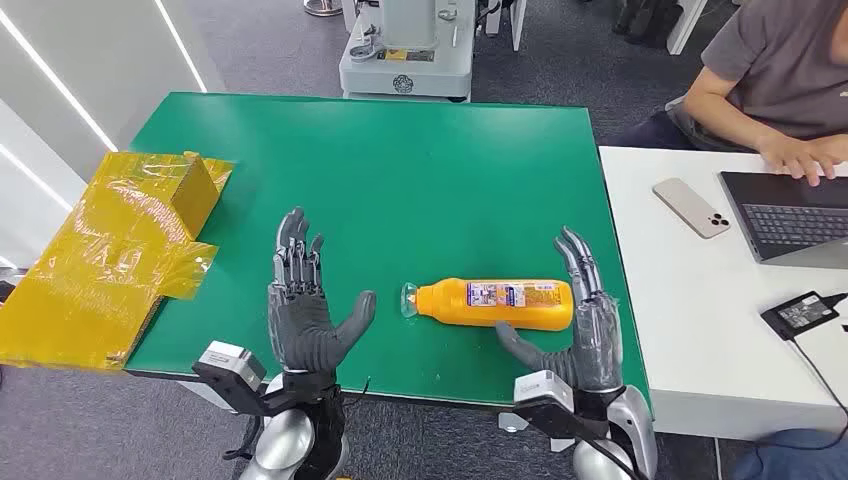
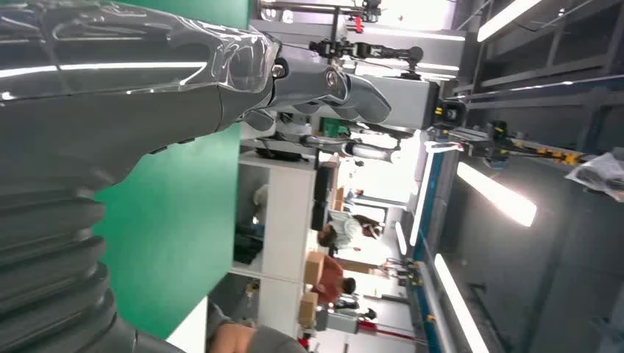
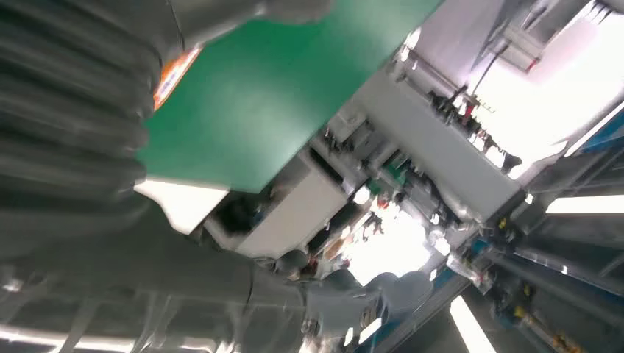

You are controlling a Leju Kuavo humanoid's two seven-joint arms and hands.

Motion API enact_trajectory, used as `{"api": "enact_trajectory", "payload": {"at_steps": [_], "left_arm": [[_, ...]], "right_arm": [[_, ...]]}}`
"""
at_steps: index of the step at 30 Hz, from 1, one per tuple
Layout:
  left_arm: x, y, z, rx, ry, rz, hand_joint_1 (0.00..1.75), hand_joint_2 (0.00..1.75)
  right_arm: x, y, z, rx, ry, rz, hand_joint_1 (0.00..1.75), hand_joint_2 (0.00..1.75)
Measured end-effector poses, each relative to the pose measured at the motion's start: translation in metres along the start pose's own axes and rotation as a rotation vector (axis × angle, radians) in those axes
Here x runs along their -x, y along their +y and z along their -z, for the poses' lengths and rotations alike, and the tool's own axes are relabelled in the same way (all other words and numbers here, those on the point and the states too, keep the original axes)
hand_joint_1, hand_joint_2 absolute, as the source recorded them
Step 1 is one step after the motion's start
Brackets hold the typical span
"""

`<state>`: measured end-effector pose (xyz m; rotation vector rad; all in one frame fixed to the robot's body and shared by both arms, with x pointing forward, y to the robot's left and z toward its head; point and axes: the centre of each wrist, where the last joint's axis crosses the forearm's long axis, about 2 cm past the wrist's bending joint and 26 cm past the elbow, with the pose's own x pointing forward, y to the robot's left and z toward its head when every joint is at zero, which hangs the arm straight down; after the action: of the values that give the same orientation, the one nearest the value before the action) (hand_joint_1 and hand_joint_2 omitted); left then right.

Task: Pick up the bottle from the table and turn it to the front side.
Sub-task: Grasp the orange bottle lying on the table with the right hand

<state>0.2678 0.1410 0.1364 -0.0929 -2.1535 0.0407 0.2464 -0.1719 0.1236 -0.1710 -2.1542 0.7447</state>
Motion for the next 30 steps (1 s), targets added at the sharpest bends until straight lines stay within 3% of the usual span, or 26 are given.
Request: {"api": "enact_trajectory", "payload": {"at_steps": [4, 9, 18, 25, 30], "left_arm": [[0.004, -0.002, 0.010, 0.015, -0.016, -0.018, 0.00, 1.75], [0.009, -0.003, 0.016, 0.040, -0.021, -0.024, 0.00, 1.75], [0.013, -0.001, 0.014, 0.076, -0.010, -0.021, 0.00, 1.75], [0.013, -0.002, 0.015, 0.095, 0.004, -0.022, 0.00, 1.75], [0.013, -0.002, 0.013, 0.100, 0.008, -0.016, 0.00, 1.75]], "right_arm": [[0.010, -0.011, 0.001, -0.094, 0.009, -0.090, 0.00, 1.75], [0.040, -0.043, 0.015, -0.263, 0.051, -0.206, 0.00, 1.75], [0.097, -0.133, 0.071, -0.585, 0.187, -0.306, 0.00, 1.75], [0.108, -0.186, 0.129, -0.851, 0.317, -0.272, 0.00, 1.75], [0.107, -0.195, 0.155, -0.926, 0.360, -0.275, 0.00, 1.75]]}}
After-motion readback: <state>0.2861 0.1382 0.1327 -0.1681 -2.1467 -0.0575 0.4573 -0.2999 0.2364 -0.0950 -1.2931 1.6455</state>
